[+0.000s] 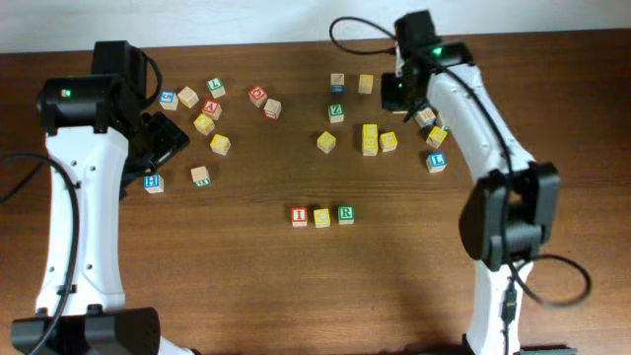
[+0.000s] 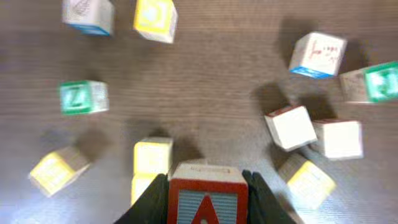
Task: Spell out ICRA
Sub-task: 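Move the right gripper to the red A block and grasp it, then place the red A block right of the green R block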
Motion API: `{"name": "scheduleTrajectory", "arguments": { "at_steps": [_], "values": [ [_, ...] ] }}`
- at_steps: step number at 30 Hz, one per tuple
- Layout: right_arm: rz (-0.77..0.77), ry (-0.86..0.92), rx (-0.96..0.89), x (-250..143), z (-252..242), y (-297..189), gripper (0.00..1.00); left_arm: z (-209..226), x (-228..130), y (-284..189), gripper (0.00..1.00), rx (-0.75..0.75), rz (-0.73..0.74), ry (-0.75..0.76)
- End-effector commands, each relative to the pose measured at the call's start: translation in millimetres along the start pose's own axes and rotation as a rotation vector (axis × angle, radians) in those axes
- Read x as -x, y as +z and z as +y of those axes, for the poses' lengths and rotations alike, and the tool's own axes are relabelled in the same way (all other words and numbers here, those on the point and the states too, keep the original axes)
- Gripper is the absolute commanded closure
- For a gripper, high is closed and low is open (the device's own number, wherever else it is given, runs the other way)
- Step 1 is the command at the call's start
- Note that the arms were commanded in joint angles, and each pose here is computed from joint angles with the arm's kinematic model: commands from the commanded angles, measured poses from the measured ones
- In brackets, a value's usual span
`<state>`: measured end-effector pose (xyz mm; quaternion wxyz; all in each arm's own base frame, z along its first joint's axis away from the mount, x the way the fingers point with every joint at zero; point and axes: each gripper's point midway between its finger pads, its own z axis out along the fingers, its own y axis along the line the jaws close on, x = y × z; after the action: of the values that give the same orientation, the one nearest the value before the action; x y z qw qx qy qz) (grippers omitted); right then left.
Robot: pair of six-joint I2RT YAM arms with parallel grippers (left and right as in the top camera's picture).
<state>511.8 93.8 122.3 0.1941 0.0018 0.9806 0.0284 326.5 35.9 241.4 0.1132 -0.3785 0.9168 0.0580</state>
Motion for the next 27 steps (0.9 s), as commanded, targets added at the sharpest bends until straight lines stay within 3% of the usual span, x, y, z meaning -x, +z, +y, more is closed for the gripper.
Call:
{"name": "scheduleTrajectory", "arguments": {
  "at_steps": [1, 7, 13, 17, 27],
  "values": [
    [0.083, -0.009, 0.095, -24.7, 20.6, -46.8, 0.77, 1.2, 1.6, -0.2, 0.01, 0.006, -0.006, -0.007],
    [0.454, -0.092, 0.064, -128.9, 45.1, -41.8, 0.79, 1.2, 1.6, -0.2, 0.01, 0.006, -0.006, -0.007],
    [0.637, -0.118, 0.022, -208.9, 58.5, -2.7, 0.78, 1.2, 1.6, -0.2, 0.01, 0.006, -0.006, -0.007],
    [0.643, -0.074, 0.006, -224.8, 54.2, 16.9, 0.78, 1.1, 1.6, -0.3, 0.01, 0.005, -0.006, -0.007],
    [0.548, -0.070, 0.039, -209.0, 61.8, 34.1, 0.78, 1.2, 1.6, -0.2, 0.01, 0.006, -0.006, -0.007]
  ]
}}
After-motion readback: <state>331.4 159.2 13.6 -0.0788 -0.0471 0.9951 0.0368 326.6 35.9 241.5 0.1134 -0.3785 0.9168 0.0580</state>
